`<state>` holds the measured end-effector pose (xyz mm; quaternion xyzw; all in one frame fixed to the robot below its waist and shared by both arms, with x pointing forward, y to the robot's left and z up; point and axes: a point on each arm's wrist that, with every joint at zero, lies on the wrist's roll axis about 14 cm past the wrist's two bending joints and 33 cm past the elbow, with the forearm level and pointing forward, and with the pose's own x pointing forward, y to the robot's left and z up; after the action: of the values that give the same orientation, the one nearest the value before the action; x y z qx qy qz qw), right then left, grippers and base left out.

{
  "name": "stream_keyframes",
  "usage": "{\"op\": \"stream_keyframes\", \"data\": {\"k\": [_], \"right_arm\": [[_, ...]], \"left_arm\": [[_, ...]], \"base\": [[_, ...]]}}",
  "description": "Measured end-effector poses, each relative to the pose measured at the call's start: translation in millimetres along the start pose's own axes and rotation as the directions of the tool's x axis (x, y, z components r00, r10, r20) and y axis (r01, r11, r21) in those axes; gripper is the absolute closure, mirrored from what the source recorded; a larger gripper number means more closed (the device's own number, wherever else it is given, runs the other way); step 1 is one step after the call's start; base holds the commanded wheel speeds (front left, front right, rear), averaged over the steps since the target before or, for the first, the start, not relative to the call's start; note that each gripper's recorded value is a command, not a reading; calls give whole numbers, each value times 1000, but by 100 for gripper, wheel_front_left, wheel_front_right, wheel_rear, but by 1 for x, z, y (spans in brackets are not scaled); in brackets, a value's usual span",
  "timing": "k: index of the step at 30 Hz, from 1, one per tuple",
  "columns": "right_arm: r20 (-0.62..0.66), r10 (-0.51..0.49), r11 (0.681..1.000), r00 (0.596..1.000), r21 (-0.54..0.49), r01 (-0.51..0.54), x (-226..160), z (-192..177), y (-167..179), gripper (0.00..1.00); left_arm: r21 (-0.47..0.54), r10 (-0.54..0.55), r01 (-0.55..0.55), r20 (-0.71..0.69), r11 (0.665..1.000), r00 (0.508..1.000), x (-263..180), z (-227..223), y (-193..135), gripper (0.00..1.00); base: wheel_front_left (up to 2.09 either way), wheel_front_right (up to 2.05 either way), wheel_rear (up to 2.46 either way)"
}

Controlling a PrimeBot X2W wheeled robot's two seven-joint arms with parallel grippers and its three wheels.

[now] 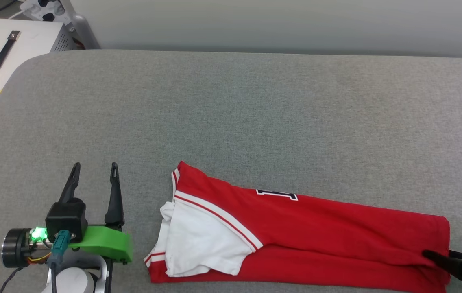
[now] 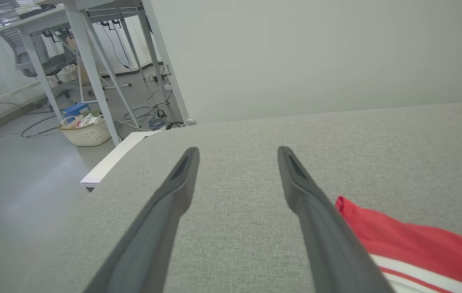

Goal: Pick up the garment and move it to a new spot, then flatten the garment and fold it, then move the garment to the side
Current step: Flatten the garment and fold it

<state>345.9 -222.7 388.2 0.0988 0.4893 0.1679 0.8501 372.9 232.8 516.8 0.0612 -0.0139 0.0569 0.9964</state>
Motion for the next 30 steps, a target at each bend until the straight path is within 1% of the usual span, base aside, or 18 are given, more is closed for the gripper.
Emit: {"op": "stream_keyframes", "data": {"k": [3, 10, 17, 18, 19, 20, 26, 30], "right_arm": [[-23, 11, 1000, 1000, 8, -10, 11, -2, 3, 0], [-59, 70, 998, 996, 4, -70, 31, -1, 22, 0], [-68, 122, 992, 990, -15, -124, 37, -2, 41, 0], [-70, 127, 991, 989, -20, -129, 37, -3, 43, 7], [-68, 131, 991, 989, -25, -133, 37, -3, 45, 64], [-64, 133, 990, 989, -27, -135, 37, -3, 46, 100], [-23, 120, 992, 993, -25, -120, 33, -2, 42, 100], [21, 89, 996, 996, -19, -89, 25, 5, 32, 100]], "left_arm": [[-10, 34, -34, -1, 999, 999, -5, -4, 7, 0], [-34, 55, -55, -18, 998, 998, -14, -16, 6, 0], [-48, 80, -80, 6, 996, 997, -18, -13, 9, 0], [-44, 78, -78, 5, 996, 997, -19, -14, 9, 0], [-44, 76, -76, 5, 996, 997, -20, -14, 8, 0], [-42, 71, -71, 4, 997, 997, -21, -15, 6, 0], [-24, 50, -50, 17, 998, 999, -25, -13, 0, 0], [-17, 44, -43, 23, 999, 999, -30, -11, -3, 0]], "base": [[0, 0, 0], [0, 0, 0], [0, 0, 0], [0, 0, 0], [0, 0, 0], [0, 0, 0], [0, 0, 0], [0, 0, 0]]}}
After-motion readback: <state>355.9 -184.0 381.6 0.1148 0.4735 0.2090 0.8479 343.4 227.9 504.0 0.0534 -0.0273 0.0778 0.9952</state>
